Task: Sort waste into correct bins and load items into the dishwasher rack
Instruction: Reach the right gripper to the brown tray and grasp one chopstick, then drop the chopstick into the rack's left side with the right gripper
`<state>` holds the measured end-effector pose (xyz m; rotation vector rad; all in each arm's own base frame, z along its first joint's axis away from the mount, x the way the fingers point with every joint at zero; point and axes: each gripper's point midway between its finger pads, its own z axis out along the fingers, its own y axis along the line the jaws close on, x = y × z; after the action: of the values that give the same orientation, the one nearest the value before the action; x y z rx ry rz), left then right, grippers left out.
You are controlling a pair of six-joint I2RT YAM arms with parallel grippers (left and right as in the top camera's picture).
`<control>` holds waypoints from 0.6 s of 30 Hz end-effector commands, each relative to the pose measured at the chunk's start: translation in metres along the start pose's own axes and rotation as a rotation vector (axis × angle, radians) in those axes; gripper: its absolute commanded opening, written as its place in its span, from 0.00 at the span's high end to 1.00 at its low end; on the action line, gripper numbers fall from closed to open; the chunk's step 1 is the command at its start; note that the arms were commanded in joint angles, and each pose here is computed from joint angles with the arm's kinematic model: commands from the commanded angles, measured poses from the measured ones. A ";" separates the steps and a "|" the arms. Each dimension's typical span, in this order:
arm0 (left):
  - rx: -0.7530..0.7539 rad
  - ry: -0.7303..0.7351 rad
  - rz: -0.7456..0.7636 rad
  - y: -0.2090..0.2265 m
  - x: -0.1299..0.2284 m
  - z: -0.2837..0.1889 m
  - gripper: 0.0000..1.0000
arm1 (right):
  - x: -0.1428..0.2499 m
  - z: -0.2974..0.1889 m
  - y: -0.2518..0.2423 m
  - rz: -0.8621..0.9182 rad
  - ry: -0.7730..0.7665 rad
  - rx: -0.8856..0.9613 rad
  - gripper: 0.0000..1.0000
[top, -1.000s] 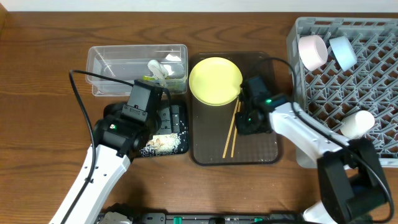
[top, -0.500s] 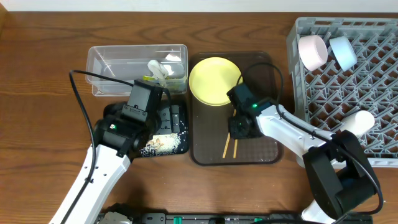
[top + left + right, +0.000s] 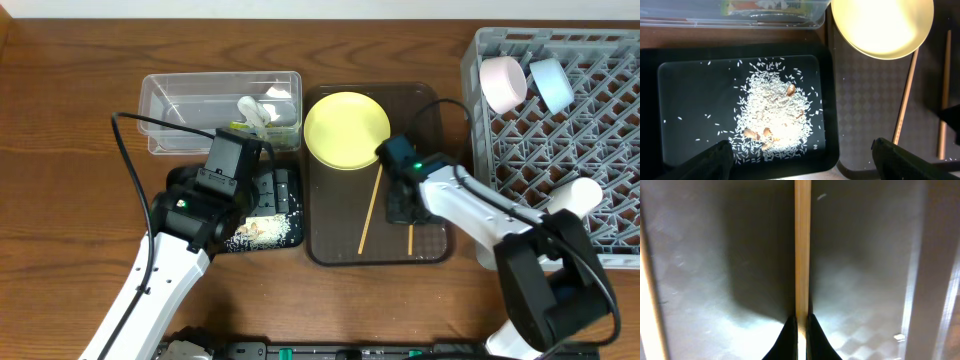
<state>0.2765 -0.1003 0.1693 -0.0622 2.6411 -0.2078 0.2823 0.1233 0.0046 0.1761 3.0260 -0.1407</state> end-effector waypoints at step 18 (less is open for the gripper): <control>-0.015 -0.005 -0.013 0.002 -0.001 0.000 0.09 | -0.074 -0.105 -0.135 -0.042 -0.271 -0.030 0.99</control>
<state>0.2765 -0.1003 0.1693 -0.0622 2.6411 -0.2078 0.3289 0.0094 0.1376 0.1729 2.7205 -0.0665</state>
